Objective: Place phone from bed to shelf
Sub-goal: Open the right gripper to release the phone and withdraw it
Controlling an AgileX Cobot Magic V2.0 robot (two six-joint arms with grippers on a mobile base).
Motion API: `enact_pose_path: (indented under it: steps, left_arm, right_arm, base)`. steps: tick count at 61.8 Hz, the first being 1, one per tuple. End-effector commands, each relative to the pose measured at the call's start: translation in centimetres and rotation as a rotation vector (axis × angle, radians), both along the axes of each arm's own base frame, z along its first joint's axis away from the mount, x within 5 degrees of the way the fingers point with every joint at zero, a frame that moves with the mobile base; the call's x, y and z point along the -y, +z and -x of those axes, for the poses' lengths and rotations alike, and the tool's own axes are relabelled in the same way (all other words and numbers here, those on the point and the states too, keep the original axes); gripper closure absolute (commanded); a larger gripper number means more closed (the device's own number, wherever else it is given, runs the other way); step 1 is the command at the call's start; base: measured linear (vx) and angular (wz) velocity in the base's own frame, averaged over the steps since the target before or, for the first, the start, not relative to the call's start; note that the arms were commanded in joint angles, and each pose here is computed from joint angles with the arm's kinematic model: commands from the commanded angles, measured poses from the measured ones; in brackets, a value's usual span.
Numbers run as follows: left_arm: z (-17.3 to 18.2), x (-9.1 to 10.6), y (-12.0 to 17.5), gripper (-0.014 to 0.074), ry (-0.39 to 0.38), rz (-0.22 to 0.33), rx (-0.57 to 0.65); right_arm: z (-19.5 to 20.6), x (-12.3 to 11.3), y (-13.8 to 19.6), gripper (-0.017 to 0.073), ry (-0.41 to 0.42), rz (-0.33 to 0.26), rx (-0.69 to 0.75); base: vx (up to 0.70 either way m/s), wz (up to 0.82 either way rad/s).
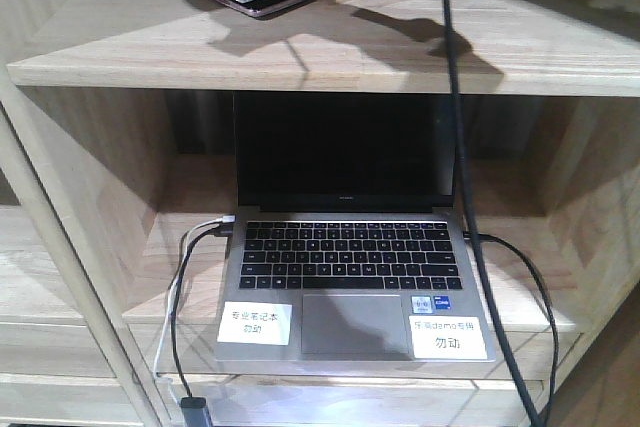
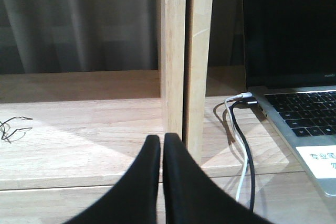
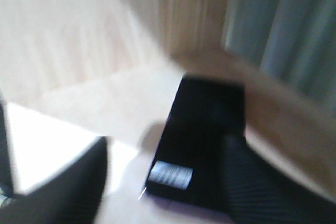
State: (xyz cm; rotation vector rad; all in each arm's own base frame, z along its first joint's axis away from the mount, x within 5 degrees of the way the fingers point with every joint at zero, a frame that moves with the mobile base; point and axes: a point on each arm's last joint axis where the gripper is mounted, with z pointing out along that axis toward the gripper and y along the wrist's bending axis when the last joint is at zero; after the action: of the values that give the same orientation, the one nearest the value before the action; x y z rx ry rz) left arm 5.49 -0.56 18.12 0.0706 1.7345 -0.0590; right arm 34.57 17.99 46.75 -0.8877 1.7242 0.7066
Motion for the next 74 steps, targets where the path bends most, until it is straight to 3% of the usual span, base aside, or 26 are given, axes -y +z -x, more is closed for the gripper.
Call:
enact_pose_path:
  steps: [1,11,28,41,52,74]
  left_arm:
    - [-0.1,-0.1,0.6,0.0593,0.006,0.017,0.075]
    - [-0.1,-0.1,0.6,0.0593,0.006,0.017,0.075]
    - [-0.1,-0.1,0.6,0.0593,0.006,0.017,0.075]
    - [-0.1,-0.1,0.6,0.0593,0.006,0.017,0.075]
    - [-0.1,-0.1,0.6,0.0593,0.006,0.017,0.075]
    - [-0.1,-0.1,0.6,0.0593,0.006,0.017,0.075]
  right_arm:
    - [2.3,1.1,3.2,0.0323,-0.036,-0.057,0.047]
    - [3.4,1.6,4.2,0.0575,-0.036,-0.055,0.065]
    - [5.5,2.4,5.3,0.0568,-0.052,-0.067,0.072]
    - [7.9,4.5,4.1,0.0566,-0.213,-0.146,0.130]
    - [11.3,6.8,1.7,0.0566,-0.346,-0.197,0.160]
    - [20.2,11.0,-4.8,0.0565,-0.455,-0.229,0.190]
  base:
    - [0.00,0.00]
    - [0.00,0.00]
    - [0.00,0.00]
    - [0.00,0.00]
    - [0.00,0.00]
    - [0.00,0.00]
